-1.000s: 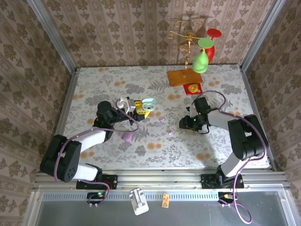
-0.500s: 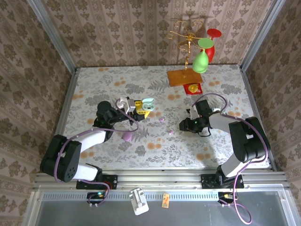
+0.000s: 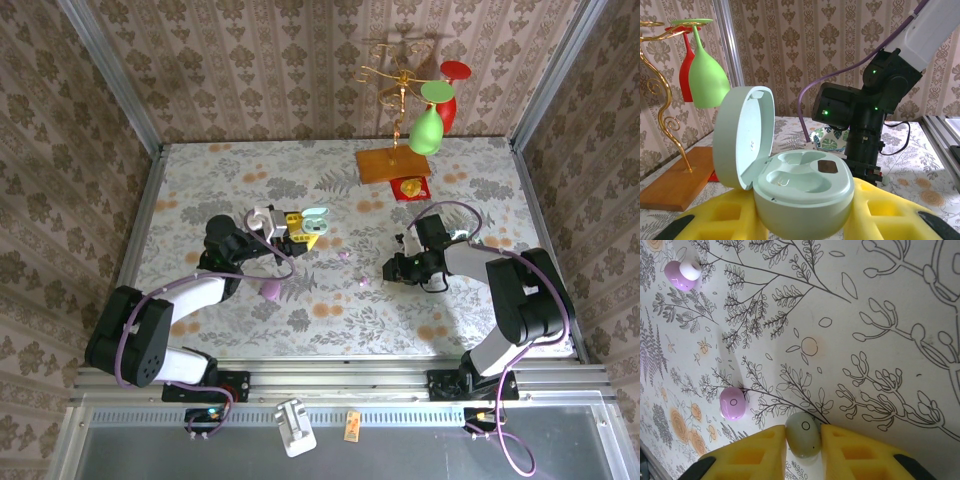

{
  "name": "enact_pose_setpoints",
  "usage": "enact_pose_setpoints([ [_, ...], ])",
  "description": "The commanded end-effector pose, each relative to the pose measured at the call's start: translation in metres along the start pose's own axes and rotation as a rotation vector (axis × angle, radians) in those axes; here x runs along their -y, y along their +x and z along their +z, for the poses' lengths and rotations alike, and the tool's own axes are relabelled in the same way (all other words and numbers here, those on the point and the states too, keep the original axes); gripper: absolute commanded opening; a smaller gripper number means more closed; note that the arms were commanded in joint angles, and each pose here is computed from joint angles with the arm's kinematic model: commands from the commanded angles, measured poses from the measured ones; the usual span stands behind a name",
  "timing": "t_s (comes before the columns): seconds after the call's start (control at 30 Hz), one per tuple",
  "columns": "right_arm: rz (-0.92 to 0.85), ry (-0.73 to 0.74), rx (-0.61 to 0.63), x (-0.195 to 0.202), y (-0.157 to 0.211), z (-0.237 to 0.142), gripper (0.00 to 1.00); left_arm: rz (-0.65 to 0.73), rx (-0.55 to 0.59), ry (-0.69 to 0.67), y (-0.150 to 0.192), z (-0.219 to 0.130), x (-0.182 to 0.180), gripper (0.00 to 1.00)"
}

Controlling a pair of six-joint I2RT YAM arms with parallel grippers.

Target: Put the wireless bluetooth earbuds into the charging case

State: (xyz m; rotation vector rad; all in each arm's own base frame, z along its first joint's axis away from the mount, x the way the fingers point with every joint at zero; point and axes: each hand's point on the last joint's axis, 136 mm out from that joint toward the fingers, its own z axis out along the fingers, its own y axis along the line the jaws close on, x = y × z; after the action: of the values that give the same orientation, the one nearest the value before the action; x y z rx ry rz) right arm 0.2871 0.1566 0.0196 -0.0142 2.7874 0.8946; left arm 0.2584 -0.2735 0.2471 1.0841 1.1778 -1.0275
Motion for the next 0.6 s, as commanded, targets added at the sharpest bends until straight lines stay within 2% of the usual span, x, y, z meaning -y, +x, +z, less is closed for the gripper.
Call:
enact_pose_setpoints([
  [0.0,0.032,-0.001,-0.034,0.002,0.011,0.003,0.21,0.021,0.026,0.021,-0.010,0.001,0.001,0.28],
  [0.27,0.016,0.050,0.013,0.000,0.006,-0.005,0.21,0.019,0.024,0.018,-0.009,0.000,0.000,0.28],
  [0.57,0.033,0.346,0.236,0.013,-0.017,-0.041,0.22,0.021,0.019,0.011,-0.007,0.001,-0.002,0.28],
])
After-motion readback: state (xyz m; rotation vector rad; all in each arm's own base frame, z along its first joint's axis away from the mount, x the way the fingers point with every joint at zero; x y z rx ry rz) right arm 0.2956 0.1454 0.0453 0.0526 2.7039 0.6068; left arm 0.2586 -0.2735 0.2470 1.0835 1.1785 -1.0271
